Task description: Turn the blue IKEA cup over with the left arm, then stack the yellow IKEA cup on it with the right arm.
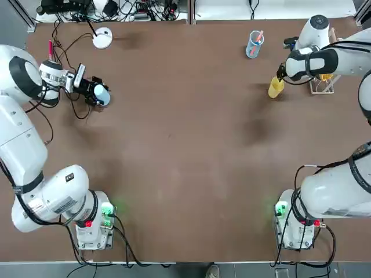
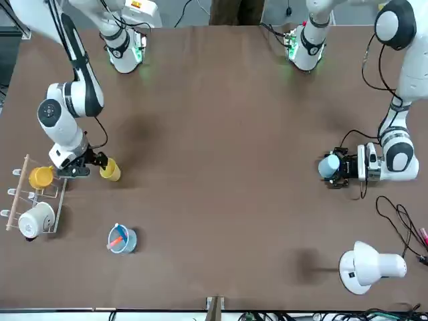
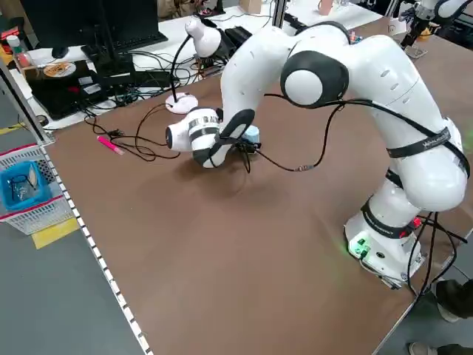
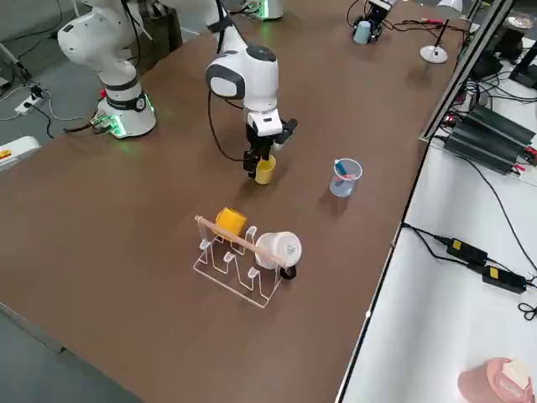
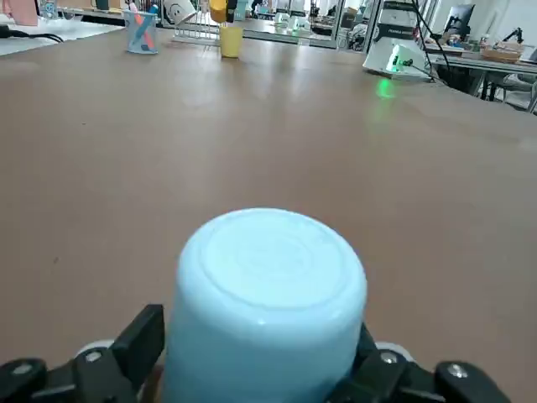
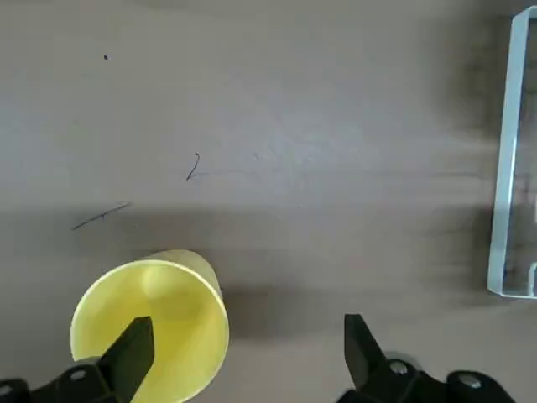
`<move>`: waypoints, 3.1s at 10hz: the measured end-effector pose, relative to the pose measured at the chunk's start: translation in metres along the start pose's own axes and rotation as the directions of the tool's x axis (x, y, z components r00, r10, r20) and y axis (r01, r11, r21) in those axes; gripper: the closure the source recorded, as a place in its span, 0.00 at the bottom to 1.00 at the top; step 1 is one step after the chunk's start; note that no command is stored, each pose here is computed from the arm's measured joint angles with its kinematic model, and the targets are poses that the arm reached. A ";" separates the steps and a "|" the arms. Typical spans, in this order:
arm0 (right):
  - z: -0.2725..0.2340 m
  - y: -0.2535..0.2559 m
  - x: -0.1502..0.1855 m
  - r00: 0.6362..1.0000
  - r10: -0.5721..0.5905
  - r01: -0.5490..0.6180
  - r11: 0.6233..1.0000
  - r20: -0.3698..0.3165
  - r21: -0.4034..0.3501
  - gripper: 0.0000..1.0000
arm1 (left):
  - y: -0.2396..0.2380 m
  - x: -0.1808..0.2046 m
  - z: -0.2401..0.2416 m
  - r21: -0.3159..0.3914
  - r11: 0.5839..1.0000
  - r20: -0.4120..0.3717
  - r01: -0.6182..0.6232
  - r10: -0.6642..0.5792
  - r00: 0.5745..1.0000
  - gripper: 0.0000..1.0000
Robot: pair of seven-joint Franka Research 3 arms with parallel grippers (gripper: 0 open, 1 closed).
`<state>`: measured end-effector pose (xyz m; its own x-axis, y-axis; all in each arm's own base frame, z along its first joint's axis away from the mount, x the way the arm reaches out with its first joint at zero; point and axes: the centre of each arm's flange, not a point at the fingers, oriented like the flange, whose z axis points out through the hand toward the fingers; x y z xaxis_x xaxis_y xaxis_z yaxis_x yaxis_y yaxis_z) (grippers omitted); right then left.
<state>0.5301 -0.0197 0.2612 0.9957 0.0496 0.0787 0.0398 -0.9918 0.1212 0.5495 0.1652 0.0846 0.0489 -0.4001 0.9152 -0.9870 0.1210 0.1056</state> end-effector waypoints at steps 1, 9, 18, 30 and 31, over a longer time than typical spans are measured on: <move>0.002 -0.001 0.000 1.000 -0.001 0.001 1.000 0.000 0.001 0.00 | 0.000 0.000 0.000 0.000 1.000 0.000 -0.005 0.005 1.000 0.13; 0.025 -0.007 0.000 1.000 -0.018 0.018 1.000 -0.018 0.010 0.00 | -0.047 0.142 -0.047 -0.035 0.983 0.248 -0.181 0.184 0.951 0.32; 0.036 -0.008 -0.001 1.000 -0.013 0.013 1.000 -0.015 0.008 0.65 | -0.056 0.422 0.027 -0.102 0.989 0.761 -0.111 0.149 0.631 0.32; -0.075 -0.092 0.053 0.992 0.113 -0.118 0.989 0.060 0.094 0.96 | 0.002 0.459 0.451 -0.304 0.898 0.911 -0.318 0.175 -0.374 0.32; -0.077 -0.099 0.053 0.991 0.117 -0.123 0.987 0.062 0.105 0.96 | 0.016 0.448 0.484 -0.343 0.884 0.874 -0.318 0.175 -0.454 0.32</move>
<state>0.5721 0.0900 0.3292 0.9968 -0.0739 0.0304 -0.0741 -0.9972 0.0057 0.4818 -0.4519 0.3076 -0.3290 -0.5911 -0.7365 -0.8355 0.5457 -0.0647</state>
